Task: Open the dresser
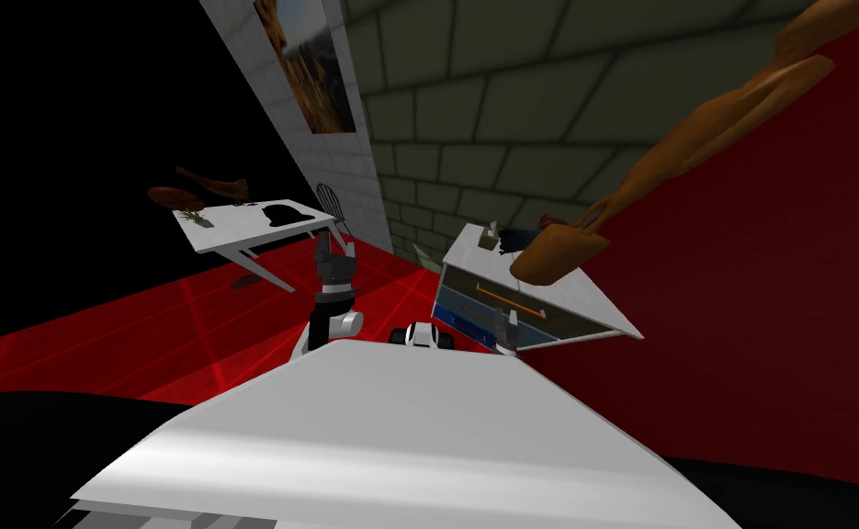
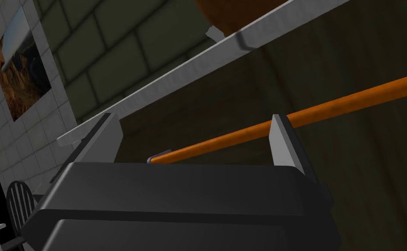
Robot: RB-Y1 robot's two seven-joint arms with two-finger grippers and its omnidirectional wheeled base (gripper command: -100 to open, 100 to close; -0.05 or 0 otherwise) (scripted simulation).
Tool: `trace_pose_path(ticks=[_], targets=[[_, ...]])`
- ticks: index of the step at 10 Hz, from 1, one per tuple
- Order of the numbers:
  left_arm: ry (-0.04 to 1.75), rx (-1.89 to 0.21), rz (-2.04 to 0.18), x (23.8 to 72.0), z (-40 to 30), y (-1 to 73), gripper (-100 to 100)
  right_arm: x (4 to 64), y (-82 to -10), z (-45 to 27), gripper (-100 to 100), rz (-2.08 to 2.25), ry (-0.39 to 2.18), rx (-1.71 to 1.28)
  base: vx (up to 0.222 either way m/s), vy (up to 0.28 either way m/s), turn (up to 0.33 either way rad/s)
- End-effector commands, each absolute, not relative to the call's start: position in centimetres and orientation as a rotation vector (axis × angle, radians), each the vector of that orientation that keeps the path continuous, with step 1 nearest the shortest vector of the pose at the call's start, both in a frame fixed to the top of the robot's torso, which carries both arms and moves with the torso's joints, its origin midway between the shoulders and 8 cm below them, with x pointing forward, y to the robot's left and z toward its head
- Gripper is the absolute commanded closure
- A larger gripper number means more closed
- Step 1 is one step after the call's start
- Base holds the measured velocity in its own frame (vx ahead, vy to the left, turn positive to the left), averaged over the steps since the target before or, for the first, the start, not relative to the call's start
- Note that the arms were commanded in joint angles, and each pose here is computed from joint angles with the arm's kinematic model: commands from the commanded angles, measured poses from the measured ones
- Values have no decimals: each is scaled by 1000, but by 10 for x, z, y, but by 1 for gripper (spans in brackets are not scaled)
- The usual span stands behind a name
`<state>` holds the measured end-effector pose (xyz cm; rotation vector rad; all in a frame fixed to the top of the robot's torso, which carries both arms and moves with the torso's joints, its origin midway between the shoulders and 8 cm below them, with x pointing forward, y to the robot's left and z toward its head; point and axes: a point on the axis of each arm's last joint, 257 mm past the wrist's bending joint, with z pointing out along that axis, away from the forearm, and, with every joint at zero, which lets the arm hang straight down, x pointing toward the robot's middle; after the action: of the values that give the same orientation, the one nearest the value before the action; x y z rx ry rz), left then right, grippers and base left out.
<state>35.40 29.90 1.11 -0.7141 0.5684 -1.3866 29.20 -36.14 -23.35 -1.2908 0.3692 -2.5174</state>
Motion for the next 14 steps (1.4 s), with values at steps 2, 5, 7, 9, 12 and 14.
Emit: trace_pose_path(ticks=[2,5,7,9,12,14], targets=[[568,-714,-1387,354,11,299,0,286,-363,-238,-100,-2451,445,-1229,33,-14,16],[568,-714,-1387,354,11,299,0,276,-363,-247,-100,-2390,540,-1155,39,-12,49],[568,-714,-1387,354,11,299,0,276,-363,-247,-100,-2357,558,-1135,32,-18,12],[568,-714,-1387,354,11,299,0,272,-362,-252,-100,-2308,613,-1086,30,-17,37],[568,-714,-1386,354,11,299,0,264,-357,-261,-100,-2240,706,-1010,40,-33,23],[568,-714,-1387,354,11,299,0,264,-357,-261,-100,-2203,721,-985,18,-25,7]])
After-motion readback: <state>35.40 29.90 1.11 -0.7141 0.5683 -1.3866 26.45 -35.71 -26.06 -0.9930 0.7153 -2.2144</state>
